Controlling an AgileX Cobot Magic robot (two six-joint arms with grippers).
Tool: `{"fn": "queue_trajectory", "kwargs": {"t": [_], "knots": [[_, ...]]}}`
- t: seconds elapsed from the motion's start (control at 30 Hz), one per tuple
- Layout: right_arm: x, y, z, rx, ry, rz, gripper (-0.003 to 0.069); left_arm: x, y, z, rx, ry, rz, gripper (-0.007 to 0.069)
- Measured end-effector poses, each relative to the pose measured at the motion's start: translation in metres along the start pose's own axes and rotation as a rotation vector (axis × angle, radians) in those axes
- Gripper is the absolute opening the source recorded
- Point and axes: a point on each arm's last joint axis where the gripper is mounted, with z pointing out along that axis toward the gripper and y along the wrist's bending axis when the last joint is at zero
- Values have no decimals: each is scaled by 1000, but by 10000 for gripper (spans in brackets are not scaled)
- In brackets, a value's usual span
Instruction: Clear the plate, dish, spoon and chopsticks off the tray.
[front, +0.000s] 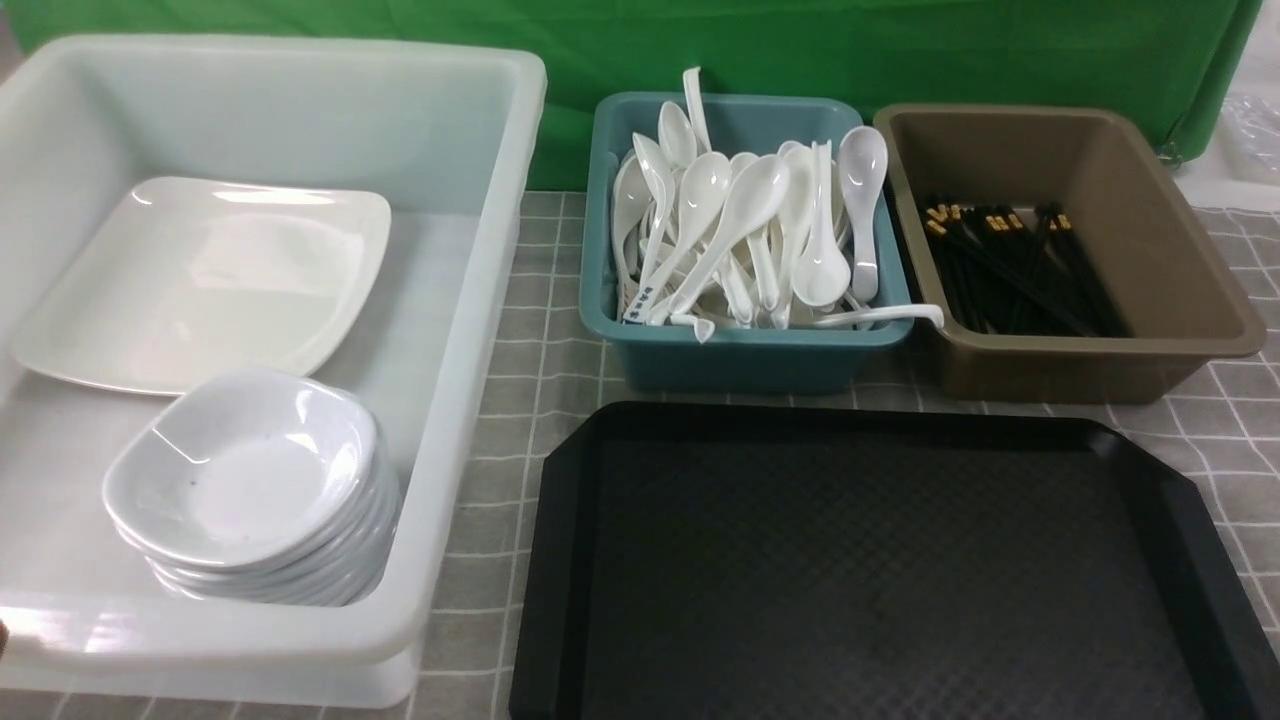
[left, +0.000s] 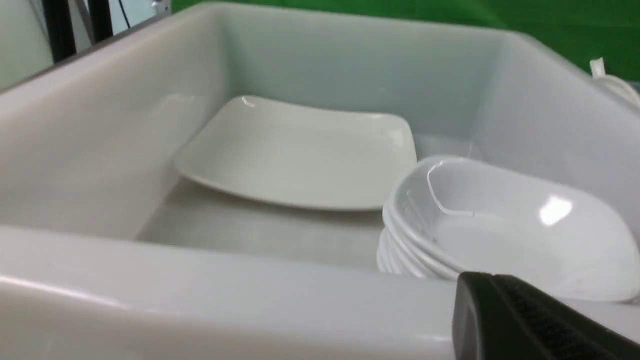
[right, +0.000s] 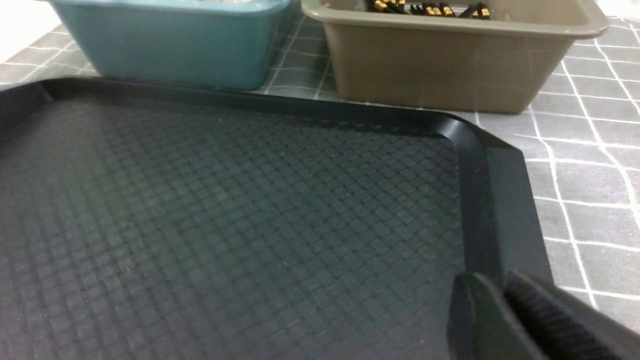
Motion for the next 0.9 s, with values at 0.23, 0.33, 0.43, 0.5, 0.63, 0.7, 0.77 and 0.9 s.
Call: {"fn": "queue_trajectory", "kwargs": {"t": [0.23, 0.33, 0.43, 0.5, 0.63, 0.7, 0.77, 0.9], "knots": [[0, 0, 0, 0, 0, 0, 141, 0, 0, -1, -1, -1, 82, 7], [0, 0, 0, 0, 0, 0, 148, 0, 0, -1, -1, 0, 85, 7], [0, 0, 0, 0, 0, 0, 154, 0, 0, -1, -1, 0, 85, 7], [0, 0, 0, 0, 0, 0, 160, 0, 0, -1, -1, 0, 87, 7], [0, 0, 0, 0, 0, 0, 165, 0, 0, -1, -1, 1, 89, 7], [0, 0, 0, 0, 0, 0, 168, 0, 0, -1, -1, 1, 89, 7], [0, 0, 0, 0, 0, 0, 172, 0, 0, -1, -1, 1, 89, 7], [0, 0, 0, 0, 1, 0, 183, 1, 0, -1, 0, 2, 89, 7]]}}
